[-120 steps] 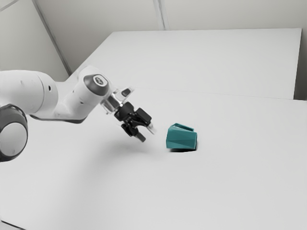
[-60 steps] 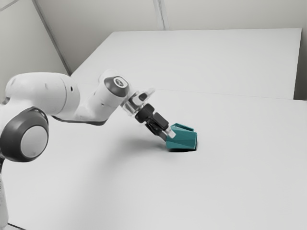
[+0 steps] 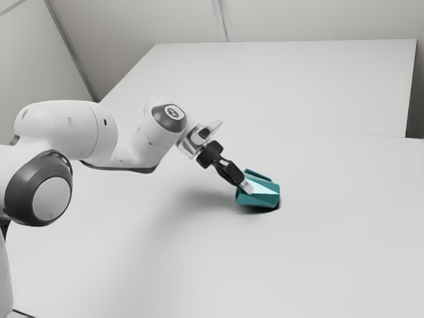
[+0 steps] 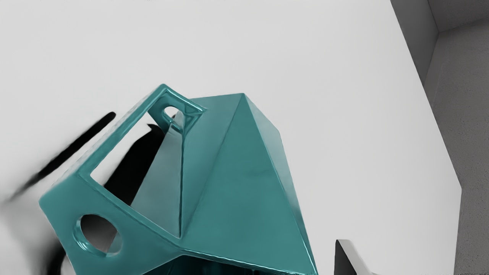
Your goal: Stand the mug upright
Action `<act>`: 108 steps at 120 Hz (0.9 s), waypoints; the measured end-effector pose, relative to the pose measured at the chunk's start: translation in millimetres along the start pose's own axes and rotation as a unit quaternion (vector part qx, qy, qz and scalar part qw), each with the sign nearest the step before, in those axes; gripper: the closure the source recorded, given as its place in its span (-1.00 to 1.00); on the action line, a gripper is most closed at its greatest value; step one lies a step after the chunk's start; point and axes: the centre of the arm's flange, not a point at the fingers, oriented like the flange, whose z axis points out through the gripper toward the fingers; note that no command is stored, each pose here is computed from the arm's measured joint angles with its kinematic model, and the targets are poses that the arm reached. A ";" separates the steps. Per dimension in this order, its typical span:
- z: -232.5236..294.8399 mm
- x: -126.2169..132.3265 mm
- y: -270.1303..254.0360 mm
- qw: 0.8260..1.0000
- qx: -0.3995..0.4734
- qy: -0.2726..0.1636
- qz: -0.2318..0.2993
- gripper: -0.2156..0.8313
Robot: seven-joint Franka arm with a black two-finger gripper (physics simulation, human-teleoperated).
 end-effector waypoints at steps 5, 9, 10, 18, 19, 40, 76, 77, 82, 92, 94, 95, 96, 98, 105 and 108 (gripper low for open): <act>-1.0 2.2 1.9 1.000 0.003 0.000 0.006 0.69; -0.7 3.7 3.3 1.000 0.004 -0.001 0.010 0.73; -0.6 4.0 3.6 1.000 0.005 -0.001 0.011 0.74; 0.0 6.6 6.0 1.000 0.011 -0.003 0.019 0.80; 0.0 6.9 6.1 1.000 0.012 -0.003 0.020 0.80; 1.2 13.0 7.8 0.999 0.038 0.001 0.036 0.88; -57.3 29.1 65.0 0.986 0.132 -0.006 0.104 0.91; -60.2 29.1 66.5 0.985 0.136 -0.007 0.105 0.91; -74.0 28.7 72.6 0.981 0.156 -0.012 0.111 0.91; -95.7 23.8 72.3 0.976 0.188 -0.020 0.109 0.91; -99.2 22.4 71.2 0.975 0.194 -0.023 0.107 0.91; -100.8 21.8 70.6 0.974 0.196 -0.024 0.107 0.91; -102.4 21.1 70.0 0.974 0.199 -0.025 0.106 0.91; -106.2 19.5 68.4 0.973 0.206 -0.028 0.104 0.91; -120.3 13.9 62.7 0.968 0.228 -0.036 0.096 0.91; -128.3 10.8 59.4 0.966 0.238 -0.040 0.091 0.91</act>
